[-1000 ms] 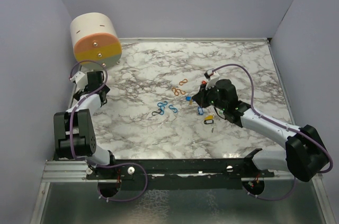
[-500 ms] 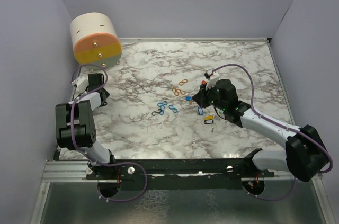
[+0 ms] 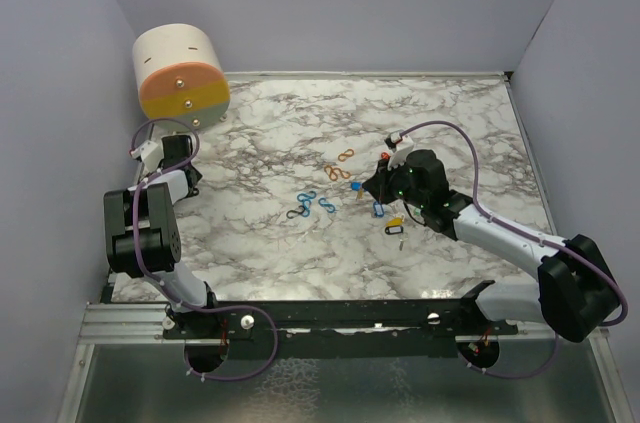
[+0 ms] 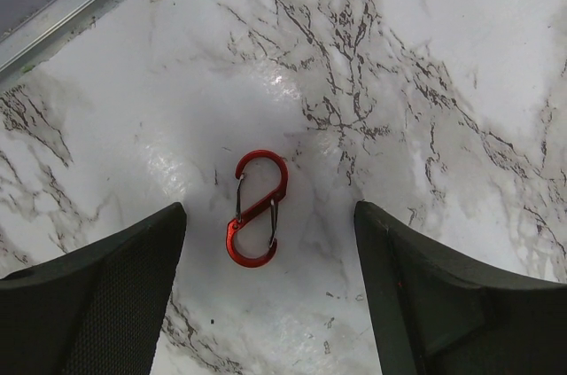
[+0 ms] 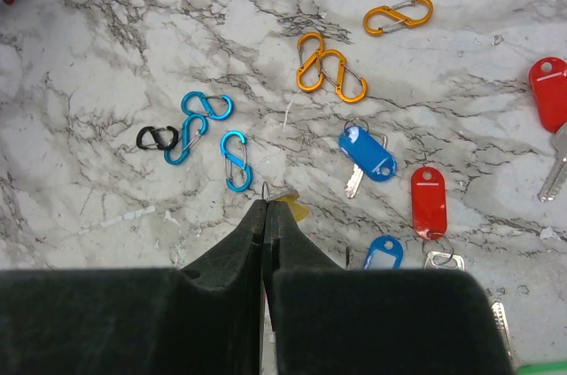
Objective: Put the keys on the keyring
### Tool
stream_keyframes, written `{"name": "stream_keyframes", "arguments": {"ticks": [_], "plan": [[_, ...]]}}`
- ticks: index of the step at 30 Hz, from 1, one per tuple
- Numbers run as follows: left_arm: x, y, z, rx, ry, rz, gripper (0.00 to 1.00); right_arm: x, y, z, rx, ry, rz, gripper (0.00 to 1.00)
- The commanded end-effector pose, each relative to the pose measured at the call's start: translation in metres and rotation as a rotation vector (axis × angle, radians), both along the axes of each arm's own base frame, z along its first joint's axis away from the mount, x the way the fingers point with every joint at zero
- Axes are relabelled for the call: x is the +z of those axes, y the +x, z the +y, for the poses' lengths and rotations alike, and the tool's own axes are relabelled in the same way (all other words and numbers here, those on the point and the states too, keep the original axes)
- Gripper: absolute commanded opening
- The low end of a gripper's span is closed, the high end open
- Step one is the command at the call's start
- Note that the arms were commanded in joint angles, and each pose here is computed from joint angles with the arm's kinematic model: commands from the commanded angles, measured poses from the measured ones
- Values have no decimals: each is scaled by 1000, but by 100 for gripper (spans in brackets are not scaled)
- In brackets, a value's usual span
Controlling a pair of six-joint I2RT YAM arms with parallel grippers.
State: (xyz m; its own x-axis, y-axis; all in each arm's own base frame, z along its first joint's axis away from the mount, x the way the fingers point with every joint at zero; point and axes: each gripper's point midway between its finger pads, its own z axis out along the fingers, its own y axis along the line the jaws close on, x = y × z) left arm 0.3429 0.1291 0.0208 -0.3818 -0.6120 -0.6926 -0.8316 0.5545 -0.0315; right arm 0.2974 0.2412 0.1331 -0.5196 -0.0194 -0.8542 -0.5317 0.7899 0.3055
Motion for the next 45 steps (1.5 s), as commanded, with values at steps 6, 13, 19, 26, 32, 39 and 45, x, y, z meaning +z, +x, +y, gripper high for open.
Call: {"name": "stream_keyframes", "arguments": {"ticks": [6, 13, 19, 26, 32, 39, 45], "plan": [[-7, -4, 0, -8, -9, 36, 66, 14, 7, 4, -17, 20, -28, 1], [-7, -5, 2, -2, -3, 36, 54, 14, 7, 4, -18, 20, -27, 1], [-9, -6, 1, -3, -7, 37, 49, 14, 7, 4, -18, 21, -28, 1], [-9, -6, 1, -4, -5, 37, 41, 15, 7, 4, -19, 22, -31, 1], [-11, -5, 0, -17, -12, 39, 24, 18, 8, 4, -19, 25, -38, 1], [-11, -3, -2, -31, -17, 37, 8, 19, 8, 4, -19, 23, -39, 1], [-8, 1, -3, -48, -23, 25, 0, 19, 8, 4, -19, 26, -39, 1]]}}
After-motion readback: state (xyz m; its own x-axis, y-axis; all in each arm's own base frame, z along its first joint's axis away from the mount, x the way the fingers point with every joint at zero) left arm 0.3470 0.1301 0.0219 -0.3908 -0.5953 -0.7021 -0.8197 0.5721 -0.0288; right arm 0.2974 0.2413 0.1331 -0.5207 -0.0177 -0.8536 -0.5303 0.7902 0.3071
